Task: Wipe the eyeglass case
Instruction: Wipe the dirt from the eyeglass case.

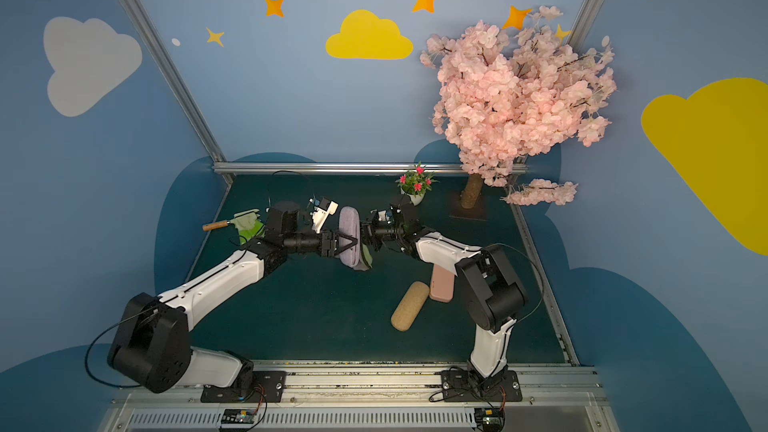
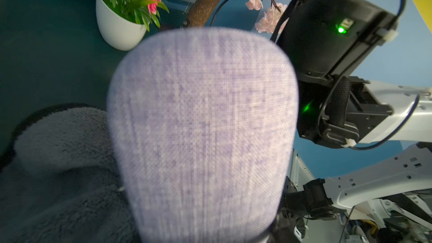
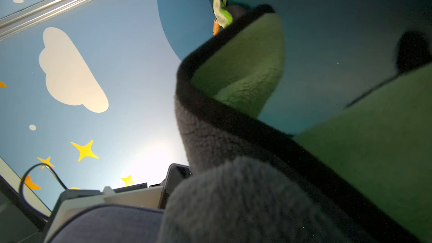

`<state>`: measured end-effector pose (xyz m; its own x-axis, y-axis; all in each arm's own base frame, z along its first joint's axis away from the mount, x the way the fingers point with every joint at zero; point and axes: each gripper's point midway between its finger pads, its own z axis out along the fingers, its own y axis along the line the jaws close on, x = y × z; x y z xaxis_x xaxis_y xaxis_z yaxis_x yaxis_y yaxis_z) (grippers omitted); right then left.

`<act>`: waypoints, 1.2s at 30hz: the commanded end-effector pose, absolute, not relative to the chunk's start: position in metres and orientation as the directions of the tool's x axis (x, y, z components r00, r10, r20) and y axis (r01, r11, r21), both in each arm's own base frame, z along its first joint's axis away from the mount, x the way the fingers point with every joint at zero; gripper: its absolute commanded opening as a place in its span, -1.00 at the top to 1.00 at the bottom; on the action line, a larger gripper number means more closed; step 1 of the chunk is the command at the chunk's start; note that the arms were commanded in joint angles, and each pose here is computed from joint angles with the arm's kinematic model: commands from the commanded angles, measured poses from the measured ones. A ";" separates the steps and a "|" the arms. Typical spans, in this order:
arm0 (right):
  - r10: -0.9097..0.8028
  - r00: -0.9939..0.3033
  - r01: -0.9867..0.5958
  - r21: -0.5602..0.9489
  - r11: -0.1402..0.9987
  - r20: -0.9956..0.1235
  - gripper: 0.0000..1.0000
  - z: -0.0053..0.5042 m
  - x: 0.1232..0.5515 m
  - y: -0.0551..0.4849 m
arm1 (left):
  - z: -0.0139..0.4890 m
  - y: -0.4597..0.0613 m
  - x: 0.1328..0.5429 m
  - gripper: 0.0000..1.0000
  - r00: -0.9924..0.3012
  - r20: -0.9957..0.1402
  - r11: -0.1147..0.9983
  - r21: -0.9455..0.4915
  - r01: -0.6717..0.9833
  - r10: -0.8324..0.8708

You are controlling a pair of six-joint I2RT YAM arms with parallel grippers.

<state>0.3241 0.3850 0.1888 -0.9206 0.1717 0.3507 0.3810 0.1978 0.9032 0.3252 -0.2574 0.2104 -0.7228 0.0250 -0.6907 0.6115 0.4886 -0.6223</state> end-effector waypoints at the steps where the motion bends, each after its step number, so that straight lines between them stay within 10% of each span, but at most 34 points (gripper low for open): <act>1: -0.103 -0.929 0.335 0.925 0.179 0.356 1.00 0.227 0.239 0.418 | 0.252 -0.241 0.367 0.47 -0.562 -0.823 0.568 -0.502 0.652 -0.082; 18: 0.054 -0.981 0.194 0.962 0.192 0.187 1.00 0.264 0.348 0.377 | 0.202 -0.246 0.343 0.52 -0.679 -0.733 0.539 -0.591 0.600 -0.048; 36: -0.094 -0.901 0.377 0.873 0.309 0.423 1.00 0.176 0.221 0.379 | 0.206 -0.224 0.374 0.58 -0.675 -0.733 0.591 -0.581 0.560 -0.081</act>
<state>0.2259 0.3838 0.1466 -0.8830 -0.0338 0.4682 0.4314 0.3344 0.8379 0.3655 -0.2181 0.1751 -0.7392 -0.0742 -0.6694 0.4851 0.6309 -0.6055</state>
